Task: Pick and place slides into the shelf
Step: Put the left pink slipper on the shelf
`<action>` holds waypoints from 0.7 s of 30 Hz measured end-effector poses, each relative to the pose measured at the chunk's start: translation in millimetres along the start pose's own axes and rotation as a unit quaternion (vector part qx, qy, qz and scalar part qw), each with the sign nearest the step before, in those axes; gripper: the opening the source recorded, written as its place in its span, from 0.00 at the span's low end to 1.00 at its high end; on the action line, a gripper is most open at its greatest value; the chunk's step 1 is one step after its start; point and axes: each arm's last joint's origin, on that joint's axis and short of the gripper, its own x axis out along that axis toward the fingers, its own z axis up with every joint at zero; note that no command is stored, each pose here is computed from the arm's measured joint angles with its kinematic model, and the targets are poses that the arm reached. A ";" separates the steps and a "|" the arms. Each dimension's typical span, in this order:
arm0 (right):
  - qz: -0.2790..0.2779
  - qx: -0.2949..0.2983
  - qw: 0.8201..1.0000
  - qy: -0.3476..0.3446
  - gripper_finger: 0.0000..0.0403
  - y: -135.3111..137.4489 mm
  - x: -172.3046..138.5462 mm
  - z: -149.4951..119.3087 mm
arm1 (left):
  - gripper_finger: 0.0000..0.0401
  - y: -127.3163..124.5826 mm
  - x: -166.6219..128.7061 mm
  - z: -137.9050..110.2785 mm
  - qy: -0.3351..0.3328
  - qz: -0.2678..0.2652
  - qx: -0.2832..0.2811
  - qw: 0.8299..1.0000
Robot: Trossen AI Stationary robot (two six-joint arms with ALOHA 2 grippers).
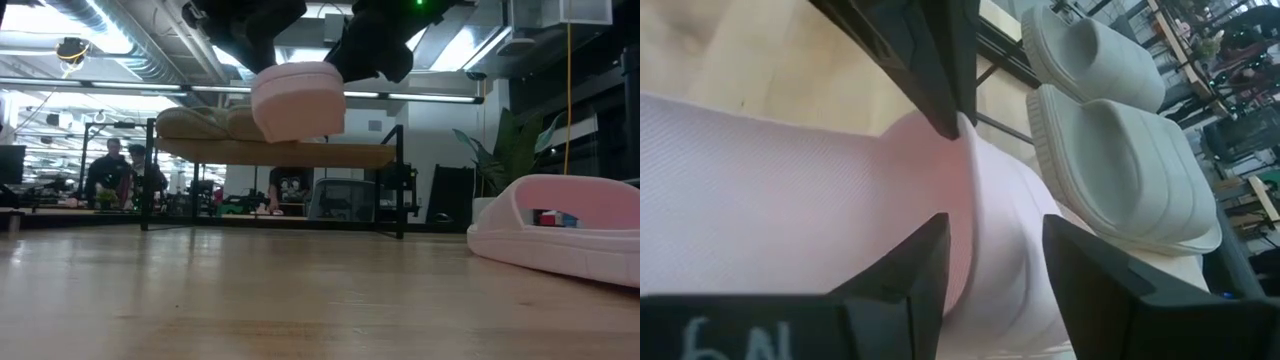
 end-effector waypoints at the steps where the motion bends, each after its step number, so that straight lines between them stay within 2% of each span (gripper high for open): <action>1: 0.000 0.000 1.000 0.000 0.40 -0.2 0.1 0.0 | 0.00 -0.2 -0.1 0.1 0.000 -0.001 -0.001 1.000; 6: 0.000 0.001 1.000 0.000 0.33 0.0 0.0 0.0 | 0.00 -1.3 -2.6 -0.8 -0.002 -0.004 0.001 1.000; 14: -0.001 0.001 1.000 0.000 0.04 -0.1 0.4 -0.1 | 0.01 -1.7 -3.2 -0.9 -0.004 -0.005 0.008 1.000; 21: -0.002 0.003 1.000 0.001 0.04 0.0 0.4 -0.4 | 0.07 -3.1 -6.9 -0.5 -0.028 0.006 0.025 0.999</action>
